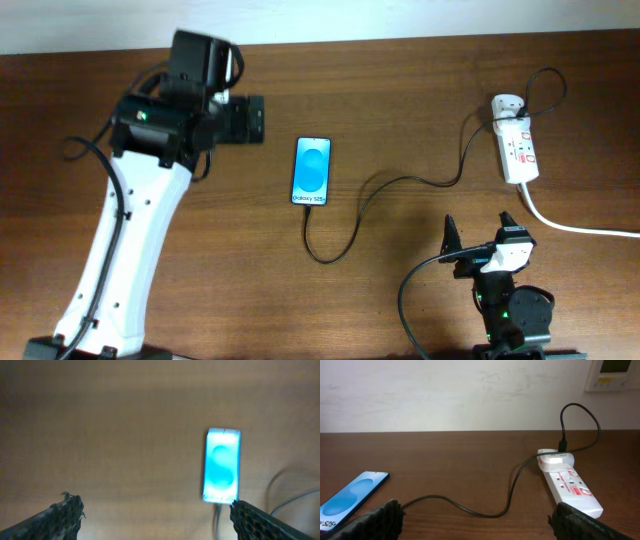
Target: Plug charger to phone and switch on socket
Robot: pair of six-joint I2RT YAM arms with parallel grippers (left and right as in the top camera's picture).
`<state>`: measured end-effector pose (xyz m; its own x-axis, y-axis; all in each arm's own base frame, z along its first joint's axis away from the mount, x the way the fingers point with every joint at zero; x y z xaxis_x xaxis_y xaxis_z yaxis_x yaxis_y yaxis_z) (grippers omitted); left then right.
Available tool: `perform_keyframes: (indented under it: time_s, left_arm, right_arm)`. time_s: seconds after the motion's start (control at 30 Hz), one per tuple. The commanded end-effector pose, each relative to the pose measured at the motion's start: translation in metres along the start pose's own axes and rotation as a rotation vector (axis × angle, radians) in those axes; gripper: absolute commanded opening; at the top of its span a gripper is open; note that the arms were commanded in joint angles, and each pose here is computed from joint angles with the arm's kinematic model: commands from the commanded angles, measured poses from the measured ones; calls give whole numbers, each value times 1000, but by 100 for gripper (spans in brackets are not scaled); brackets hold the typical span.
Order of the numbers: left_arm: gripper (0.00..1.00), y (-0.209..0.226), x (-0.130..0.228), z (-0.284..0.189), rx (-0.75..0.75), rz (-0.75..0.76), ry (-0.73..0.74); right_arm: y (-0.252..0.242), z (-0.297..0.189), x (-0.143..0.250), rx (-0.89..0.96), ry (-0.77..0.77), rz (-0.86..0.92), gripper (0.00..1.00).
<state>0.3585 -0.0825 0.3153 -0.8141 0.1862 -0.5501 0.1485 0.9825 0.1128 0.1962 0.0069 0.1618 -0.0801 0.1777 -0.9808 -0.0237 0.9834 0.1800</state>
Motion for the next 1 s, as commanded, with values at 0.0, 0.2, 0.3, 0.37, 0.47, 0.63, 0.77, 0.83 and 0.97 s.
perform_keyframes:
  time_s: [0.0, 0.2, 0.3, 0.37, 0.47, 0.63, 0.77, 0.83, 0.97]
  left_arm:
    - [99, 4, 51, 6, -21, 23, 132]
    - [99, 12, 107, -34, -14, 14, 85]
    - [99, 13, 130, -27, -16, 14, 76]
    - [99, 12, 150, -17, -16, 12, 46]
    - [99, 6, 163, -7, 23, 71, -49]
    - [99, -8, 148, -16, 129, 178, -333]
    - [99, -11, 153, -14, 143, 183, -405]
    - [99, -21, 151, -11, 184, 289, -508]
    - [99, -30, 155, 4, 210, 325, -660]
  right_arm:
    - [0, 0, 2, 4, 4, -8, 98]
    - [0, 0, 2, 4, 4, -8, 99]
    - [0, 0, 2, 4, 4, -8, 98]
    - [0, 0, 2, 4, 4, -8, 98]
    - [0, 0, 2, 4, 4, -8, 99]
    - [0, 0, 2, 4, 4, -8, 98]
    - [0, 0, 2, 4, 4, -8, 98]
    - [0, 0, 2, 4, 4, -8, 98]
    - [0, 0, 2, 4, 4, -8, 98]
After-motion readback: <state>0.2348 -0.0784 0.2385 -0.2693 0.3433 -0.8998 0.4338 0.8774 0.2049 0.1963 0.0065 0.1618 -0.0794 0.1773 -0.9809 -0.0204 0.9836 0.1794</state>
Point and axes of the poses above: each gripper's point midway between its finger pads, its own z axis out along the fingers, its own y axis along the line the jaws close on, x = y × z, the point moved 5 cm from there along -z, back along the fingers, and after that the axes turned 8 degrees about z, right-handed, at the moved point
